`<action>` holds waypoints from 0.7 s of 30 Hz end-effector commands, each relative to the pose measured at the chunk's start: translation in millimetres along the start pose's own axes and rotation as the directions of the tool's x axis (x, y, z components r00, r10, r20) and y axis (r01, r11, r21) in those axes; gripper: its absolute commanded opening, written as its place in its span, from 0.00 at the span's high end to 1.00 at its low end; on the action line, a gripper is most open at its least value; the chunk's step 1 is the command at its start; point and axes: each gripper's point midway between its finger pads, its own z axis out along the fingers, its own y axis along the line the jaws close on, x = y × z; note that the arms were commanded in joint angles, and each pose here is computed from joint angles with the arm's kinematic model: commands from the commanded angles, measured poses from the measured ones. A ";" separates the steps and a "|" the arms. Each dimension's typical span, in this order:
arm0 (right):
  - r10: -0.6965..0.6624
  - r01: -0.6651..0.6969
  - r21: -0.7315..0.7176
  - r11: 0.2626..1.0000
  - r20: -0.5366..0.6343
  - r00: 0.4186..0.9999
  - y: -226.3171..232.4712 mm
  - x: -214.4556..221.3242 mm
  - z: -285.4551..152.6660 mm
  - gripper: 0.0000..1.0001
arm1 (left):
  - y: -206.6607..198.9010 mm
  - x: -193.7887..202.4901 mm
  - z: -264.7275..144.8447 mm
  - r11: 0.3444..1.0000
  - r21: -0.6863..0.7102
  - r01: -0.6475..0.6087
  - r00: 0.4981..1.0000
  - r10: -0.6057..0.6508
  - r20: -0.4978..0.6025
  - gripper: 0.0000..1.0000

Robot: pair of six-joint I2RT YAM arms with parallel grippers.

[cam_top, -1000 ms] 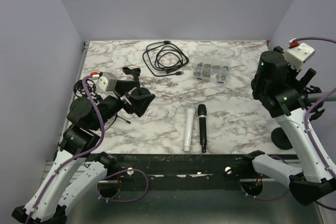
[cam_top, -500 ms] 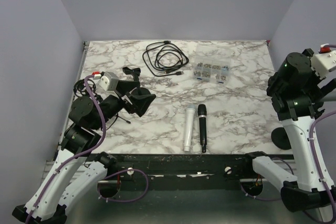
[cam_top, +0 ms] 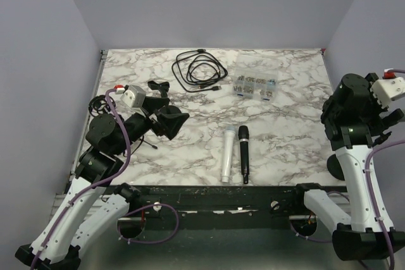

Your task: Remove the microphone from the stand

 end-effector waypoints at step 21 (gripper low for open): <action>0.178 -0.178 0.094 0.980 0.005 0.984 -12.9 -7.4 39.8 0.09 | 1.0 7.7 5.2 1.000 0.003 0.005 1.000 -0.005 -0.023 0.01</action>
